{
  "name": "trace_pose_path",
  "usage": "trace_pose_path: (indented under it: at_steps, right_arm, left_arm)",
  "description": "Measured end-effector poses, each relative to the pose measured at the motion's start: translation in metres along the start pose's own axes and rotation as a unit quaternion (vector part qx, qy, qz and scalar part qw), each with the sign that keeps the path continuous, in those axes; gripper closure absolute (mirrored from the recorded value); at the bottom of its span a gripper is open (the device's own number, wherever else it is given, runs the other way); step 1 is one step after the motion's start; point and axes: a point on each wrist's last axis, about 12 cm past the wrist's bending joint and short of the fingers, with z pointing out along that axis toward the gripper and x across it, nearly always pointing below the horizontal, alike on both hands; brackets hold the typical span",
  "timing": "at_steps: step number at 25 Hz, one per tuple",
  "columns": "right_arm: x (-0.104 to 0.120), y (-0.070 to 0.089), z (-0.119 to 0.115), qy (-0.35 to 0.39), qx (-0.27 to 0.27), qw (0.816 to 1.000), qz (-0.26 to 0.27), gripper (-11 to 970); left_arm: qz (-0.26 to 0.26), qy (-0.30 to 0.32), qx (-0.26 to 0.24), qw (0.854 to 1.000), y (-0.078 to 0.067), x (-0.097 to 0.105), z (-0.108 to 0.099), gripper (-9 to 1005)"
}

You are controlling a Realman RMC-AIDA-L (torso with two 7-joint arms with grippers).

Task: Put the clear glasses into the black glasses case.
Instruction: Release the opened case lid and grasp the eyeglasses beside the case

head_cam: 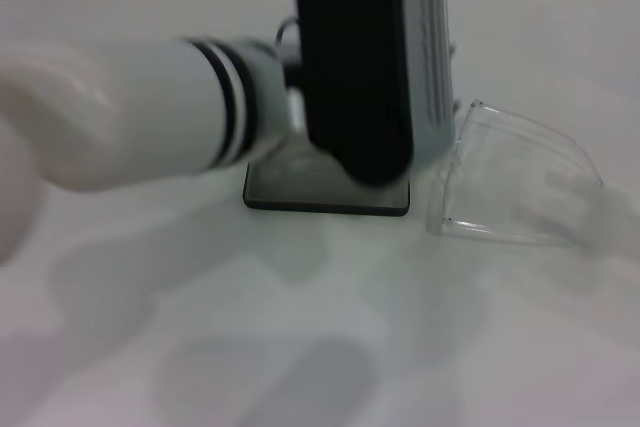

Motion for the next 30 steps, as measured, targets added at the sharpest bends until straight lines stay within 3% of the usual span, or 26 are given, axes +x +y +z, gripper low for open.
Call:
trace_pose_path:
  at_steps: [1,2,4,10,13,16,22,24,30]
  right_arm:
    - [-0.005,-0.002,0.006,0.019,0.007,1.0,0.015,93]
    - [-0.012,-0.003,0.013,0.044,0.016,0.999,0.019,94]
    - [-0.025,-0.003,0.031,0.101,0.037,0.994,0.019,97]
    - [-0.064,0.002,0.101,0.253,0.087,0.963,-0.013,227]
    - [-0.082,0.007,0.13,0.326,0.099,0.94,-0.016,304]
    - [-0.098,0.01,0.156,0.391,0.129,0.911,-0.016,317]
    - [-0.106,0.007,0.203,0.477,0.21,0.853,-0.036,344]
    - [-0.102,0.006,0.213,0.48,0.206,0.852,-0.033,353]
    - [-0.099,0.004,0.23,0.452,0.181,0.873,-0.015,374]
  left_arm:
    - [0.0,0.0,0.0,1.0,0.0,0.0,0.0,559]
    - [-0.044,-0.054,-0.019,0.997,0.012,-0.006,-0.011,559]
    - [-0.079,-0.102,-0.027,0.991,0.022,-0.006,-0.019,559]
    - [-0.181,-0.236,-0.037,0.954,0.046,0.008,-0.048,559]
    - [-0.186,-0.255,-0.023,0.949,0.045,0.015,-0.051,563]
    - [-0.19,-0.263,-0.015,0.946,0.04,0.022,-0.049,566]
    - [-0.169,-0.293,-0.013,0.941,0.026,0.034,-0.049,567]
    - [-0.169,-0.298,-0.01,0.939,0.024,0.036,-0.05,567]
    - [-0.17,-0.299,-0.004,0.939,0.023,0.04,-0.054,568]
